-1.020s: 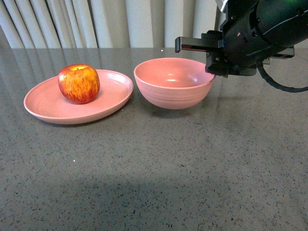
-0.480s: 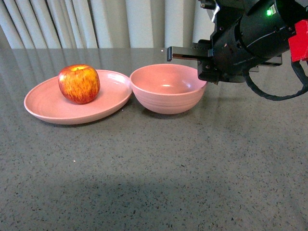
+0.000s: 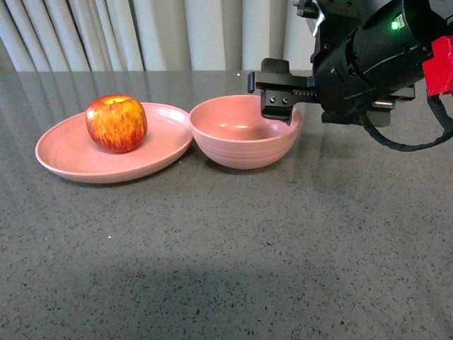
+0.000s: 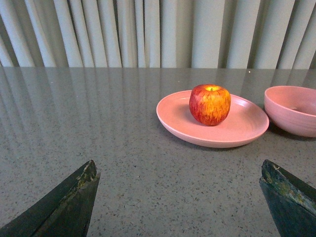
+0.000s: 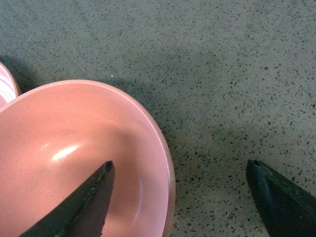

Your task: Move apple from plate to bowl

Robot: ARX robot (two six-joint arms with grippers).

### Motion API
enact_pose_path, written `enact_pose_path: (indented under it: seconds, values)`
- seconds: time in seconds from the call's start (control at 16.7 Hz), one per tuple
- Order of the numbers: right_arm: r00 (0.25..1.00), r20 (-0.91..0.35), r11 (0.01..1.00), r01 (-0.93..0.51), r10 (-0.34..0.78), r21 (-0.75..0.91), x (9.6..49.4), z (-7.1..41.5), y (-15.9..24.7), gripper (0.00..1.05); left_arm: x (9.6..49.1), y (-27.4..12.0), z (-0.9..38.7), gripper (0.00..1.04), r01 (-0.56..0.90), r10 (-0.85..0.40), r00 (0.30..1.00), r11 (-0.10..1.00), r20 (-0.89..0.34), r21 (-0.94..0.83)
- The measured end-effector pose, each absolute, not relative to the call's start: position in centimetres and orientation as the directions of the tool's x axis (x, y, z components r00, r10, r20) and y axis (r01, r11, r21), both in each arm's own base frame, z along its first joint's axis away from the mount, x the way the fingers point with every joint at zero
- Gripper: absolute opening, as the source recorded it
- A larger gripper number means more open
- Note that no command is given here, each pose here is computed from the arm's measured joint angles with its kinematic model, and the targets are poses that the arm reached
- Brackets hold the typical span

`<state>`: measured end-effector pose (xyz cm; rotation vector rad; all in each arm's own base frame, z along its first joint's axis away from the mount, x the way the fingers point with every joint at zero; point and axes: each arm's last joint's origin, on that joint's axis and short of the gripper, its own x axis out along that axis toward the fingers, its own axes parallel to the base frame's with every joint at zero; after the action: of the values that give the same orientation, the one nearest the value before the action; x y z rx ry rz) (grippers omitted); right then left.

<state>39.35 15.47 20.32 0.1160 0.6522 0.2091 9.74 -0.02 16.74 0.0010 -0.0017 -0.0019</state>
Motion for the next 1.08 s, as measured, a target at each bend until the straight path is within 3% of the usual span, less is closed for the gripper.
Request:
enact_pose_path:
  seconds: [0.06, 0.84, 1.08]
  values:
    - [0.778, -0.581, 0.97, -0.163, 0.238, 0.18, 39.0, 20.9, 15.3, 0.99, 9.7, 0.0, 16.8, 0.98, 0.002, -0.002, 1.0, 1.0, 0.002, 0.001]
    - [0.873, -0.395, 0.949, -0.197, 0.284, 0.247, 35.6, 26.8, 12.3, 0.98, 9.7, 0.0, 16.7, 0.98, 0.002, -0.002, 1.0, 1.0, 0.002, 0.001]
    - [0.962, -0.118, 0.944, -0.211, 0.247, 0.255, 28.1, 31.2, 7.6, 0.98, 9.7, 0.0, 16.7, 0.98, 0.002, -0.002, 1.0, 1.0, 0.002, 0.001]
